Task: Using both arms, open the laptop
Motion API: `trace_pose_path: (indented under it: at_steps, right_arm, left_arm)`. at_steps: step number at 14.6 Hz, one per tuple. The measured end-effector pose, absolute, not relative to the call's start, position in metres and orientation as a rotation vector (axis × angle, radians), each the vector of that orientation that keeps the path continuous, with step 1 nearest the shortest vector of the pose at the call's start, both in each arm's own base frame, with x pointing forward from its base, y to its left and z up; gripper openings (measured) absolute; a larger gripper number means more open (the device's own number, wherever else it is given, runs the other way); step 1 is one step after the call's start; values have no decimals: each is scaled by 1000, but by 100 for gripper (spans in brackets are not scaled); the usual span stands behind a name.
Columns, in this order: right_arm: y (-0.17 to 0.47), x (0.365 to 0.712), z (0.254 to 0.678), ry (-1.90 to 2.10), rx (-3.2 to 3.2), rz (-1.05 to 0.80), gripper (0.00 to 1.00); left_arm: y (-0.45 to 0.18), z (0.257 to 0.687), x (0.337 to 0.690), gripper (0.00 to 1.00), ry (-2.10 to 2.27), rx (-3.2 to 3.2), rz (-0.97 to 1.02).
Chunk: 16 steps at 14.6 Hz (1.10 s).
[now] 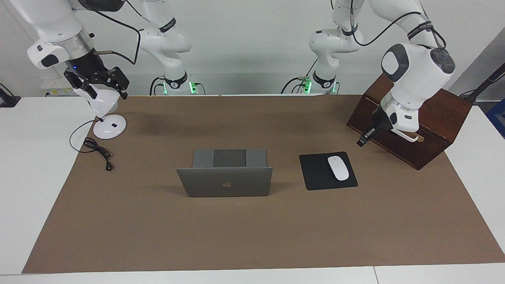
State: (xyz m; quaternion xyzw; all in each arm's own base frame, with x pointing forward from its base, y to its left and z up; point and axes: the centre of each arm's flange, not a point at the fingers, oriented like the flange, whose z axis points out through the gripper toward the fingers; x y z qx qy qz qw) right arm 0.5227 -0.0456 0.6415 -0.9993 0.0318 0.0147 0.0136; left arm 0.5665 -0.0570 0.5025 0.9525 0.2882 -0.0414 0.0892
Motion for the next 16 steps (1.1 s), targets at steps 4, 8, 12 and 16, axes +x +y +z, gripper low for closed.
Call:
trace_pose_path:
  at_steps: [4, 8, 12, 16]
  right_arm:
    - [-48, 524, 643, 57, -3134, 25, 100]
    - [-48, 524, 643, 54, -3134, 18, 100]
    - [-48, 524, 644, 70, -3134, 16, 100]
    - [-48, 523, 643, 71, -3133, 27, 100]
  left_arm:
    - [-58, 521, 537, 1, 812, 2881, -269]
    - [-56, 528, 532, 1, 807, 2890, -269]
    - [-40, 528, 533, 21, 849, 2877, -272]
    - [-41, 525, 531, 64, 872, 2876, -309]
